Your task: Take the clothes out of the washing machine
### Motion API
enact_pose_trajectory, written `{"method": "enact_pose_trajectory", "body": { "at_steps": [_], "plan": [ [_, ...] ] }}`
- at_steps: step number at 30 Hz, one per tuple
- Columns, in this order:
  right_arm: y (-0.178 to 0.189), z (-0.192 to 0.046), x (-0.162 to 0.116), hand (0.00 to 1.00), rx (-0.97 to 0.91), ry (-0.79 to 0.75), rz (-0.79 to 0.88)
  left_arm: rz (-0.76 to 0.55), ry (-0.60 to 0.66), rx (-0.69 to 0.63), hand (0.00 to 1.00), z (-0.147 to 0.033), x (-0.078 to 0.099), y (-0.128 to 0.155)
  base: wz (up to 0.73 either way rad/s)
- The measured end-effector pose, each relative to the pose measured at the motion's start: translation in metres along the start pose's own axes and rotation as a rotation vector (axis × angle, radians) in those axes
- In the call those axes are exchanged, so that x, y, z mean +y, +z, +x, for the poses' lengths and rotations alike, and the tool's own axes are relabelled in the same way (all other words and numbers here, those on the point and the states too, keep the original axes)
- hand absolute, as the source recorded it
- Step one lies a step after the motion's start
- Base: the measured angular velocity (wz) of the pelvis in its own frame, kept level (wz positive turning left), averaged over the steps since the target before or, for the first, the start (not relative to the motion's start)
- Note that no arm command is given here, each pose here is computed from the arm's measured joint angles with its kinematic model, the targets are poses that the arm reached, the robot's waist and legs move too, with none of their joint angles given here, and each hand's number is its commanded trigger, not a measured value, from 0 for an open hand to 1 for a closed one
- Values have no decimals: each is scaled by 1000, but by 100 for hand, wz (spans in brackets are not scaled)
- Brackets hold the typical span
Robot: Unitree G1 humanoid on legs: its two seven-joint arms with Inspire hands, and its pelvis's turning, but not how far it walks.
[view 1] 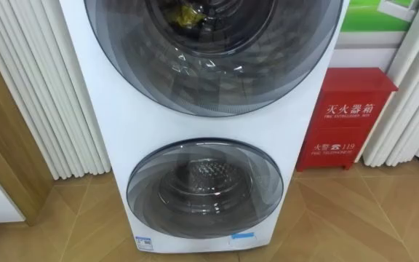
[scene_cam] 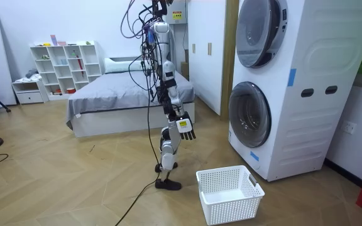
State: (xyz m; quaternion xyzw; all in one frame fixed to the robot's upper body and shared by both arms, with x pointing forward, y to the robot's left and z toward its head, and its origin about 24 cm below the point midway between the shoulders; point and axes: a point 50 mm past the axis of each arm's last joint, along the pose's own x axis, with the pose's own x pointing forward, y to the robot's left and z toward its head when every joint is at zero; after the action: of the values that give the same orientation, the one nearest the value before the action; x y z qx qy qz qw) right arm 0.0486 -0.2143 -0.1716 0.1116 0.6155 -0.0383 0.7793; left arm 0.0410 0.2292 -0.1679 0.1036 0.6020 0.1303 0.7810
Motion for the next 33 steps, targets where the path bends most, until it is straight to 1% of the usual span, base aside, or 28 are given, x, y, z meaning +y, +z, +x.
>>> {"method": "enact_pose_trajectory", "body": {
  "at_steps": [11, 18, 23, 26, 28, 29, 31, 32, 33],
  "plan": [
    [0, 0, -1, 0, 5, 9, 1, 7, 0, -3, 0, 0, 0, 0, 0],
    [0, 0, -2, 0, 5, 5, 4, 12, -4, 20, 0, -1, 2, -6, 2],
    [10, 0, -5, 0, -15, -29, 48, 14, -4, 18, 0, -1, 3, -6, 9],
    [44, -1, -6, 0, -133, -49, 77, 17, -5, 14, 0, 0, 7, -5, 0],
    [99, -12, -6, 0, -330, -57, 55, 34, -3, 2, 0, 1, 10, -2, 0],
    [114, -15, -6, 0, -376, -61, 47, 40, -2, -2, 0, 1, 11, -1, 0],
    [176, -37, -2, 0, -582, -70, 36, 45, 0, -17, 0, 2, 15, 4, 4],
    [190, -44, 0, 0, -632, -70, 36, 48, 1, -18, 0, 2, 16, 4, 6],
    [214, -57, 2, 0, -719, -75, 36, 59, 3, -20, 0, 2, 18, 5, 8]
  ]
}}
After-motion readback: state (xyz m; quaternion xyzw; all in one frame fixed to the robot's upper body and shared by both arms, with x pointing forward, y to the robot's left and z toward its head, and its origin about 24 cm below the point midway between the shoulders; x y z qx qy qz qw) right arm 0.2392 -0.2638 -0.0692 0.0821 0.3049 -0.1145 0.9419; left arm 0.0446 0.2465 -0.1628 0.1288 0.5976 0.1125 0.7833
